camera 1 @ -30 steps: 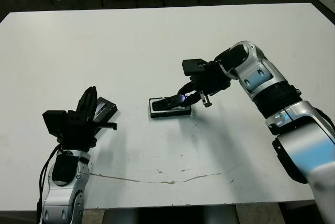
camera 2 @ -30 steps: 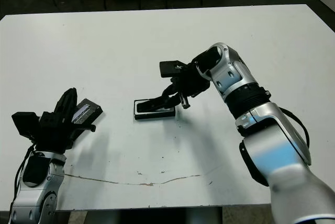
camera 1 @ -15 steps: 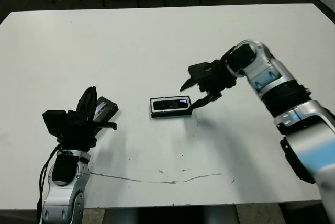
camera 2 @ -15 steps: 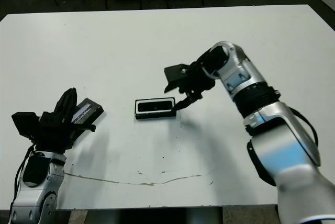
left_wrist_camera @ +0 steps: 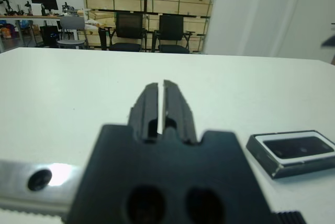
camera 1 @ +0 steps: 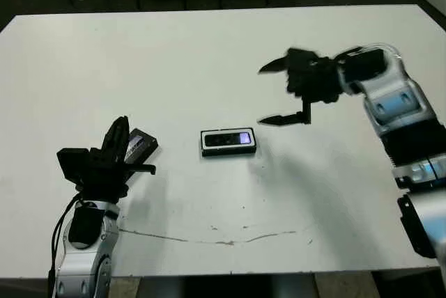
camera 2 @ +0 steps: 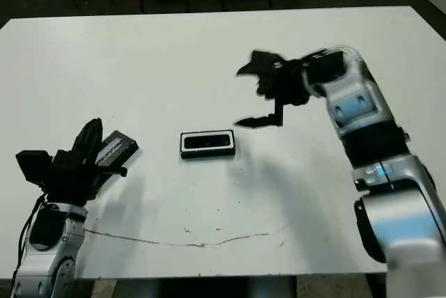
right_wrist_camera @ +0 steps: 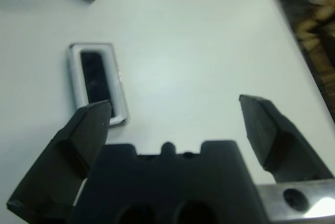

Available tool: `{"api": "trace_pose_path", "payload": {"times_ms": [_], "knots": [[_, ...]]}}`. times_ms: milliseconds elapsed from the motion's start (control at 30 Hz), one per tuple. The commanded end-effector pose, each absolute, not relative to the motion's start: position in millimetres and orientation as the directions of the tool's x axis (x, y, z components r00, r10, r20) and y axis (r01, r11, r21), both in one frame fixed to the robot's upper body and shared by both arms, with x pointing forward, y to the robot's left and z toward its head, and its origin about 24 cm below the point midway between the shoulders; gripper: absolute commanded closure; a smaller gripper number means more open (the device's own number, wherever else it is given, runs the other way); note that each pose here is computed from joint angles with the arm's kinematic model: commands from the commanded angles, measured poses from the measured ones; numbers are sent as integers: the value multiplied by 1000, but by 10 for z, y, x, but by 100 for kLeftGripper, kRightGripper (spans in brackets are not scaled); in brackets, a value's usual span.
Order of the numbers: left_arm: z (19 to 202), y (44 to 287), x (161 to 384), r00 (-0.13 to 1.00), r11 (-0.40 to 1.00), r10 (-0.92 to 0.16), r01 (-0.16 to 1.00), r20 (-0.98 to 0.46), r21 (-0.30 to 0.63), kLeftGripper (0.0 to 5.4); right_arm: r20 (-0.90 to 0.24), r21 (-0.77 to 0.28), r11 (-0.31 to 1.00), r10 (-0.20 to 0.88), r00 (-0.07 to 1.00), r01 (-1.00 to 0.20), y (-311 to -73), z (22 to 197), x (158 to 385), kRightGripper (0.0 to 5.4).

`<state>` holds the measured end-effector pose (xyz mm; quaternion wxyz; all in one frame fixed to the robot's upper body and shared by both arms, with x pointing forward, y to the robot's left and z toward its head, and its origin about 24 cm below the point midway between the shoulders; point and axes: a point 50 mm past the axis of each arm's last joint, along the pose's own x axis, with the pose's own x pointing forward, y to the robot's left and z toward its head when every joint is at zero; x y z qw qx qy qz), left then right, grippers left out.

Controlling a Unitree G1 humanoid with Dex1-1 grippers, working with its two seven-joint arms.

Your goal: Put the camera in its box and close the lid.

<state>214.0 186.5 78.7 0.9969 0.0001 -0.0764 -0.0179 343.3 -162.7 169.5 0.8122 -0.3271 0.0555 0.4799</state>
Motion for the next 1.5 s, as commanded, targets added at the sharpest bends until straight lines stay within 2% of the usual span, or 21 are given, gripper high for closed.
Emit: {"api": "trace_pose_path", "payload": {"times_ms": [33, 167, 367, 467, 667, 800, 933, 1033, 1100, 1267, 1367, 1500], "knots": [[794, 1917, 2083, 989, 999, -34, 31, 141, 24, 540, -290, -468, 489, 702, 651, -736, -1734, 1602, 3276, 16], [861, 1952, 2018, 985, 998, -59, 54, 165, 36, 540, -172, -418, 632, 650, 740, -652, -1832, 1535, 3048, 72], [1032, 2010, 1874, 971, 992, -100, 81, 216, 94, 540, -55, -365, 752, 571, 819, -549, -1984, 1429, 2679, 185], [1135, 2037, 1801, 967, 988, -123, 97, 222, 123, 540, -11, -309, 786, 561, 828, -536, -2031, 1368, 2581, 241], [1388, 2201, 1726, 952, 949, -244, 194, 187, 247, 540, 19, -320, 803, 536, 844, -503, -2056, 1325, 2496, 351], [1513, 2337, 1754, 950, 929, -282, 235, 132, 287, 493, 42, -306, 822, 516, 856, -480, -2057, 1327, 2490, 425], [1513, 2419, 1840, 934, 898, -355, 326, 50, 297, 423, 38, -310, 821, 514, 857, -479, -2048, 1331, 2497, 497], [1411, 2470, 1934, 889, 863, -456, 451, -33, 228, 365, 48, -318, 821, 513, 857, -474, -2047, 1326, 2501, 540], [1307, 2509, 2011, 850, 835, -522, 527, -73, 158, 329, 55, -317, 823, 511, 858, -471, -2048, 1320, 2504, 540], [1092, 2546, 2167, 771, 776, -618, 630, -150, 40, 236, 60, -321, 819, 519, 853, -476, -2043, 1308, 2501, 540], [1023, 2511, 2203, 754, 768, -631, 640, -182, -9, 180, 64, -322, 817, 522, 850, -478, -2041, 1297, 2500, 540], [895, 2469, 2224, 775, 799, -600, 591, -197, -110, 106, 69, -324, 813, 530, 845, -483, -2041, 1282, 2509, 540]]}}
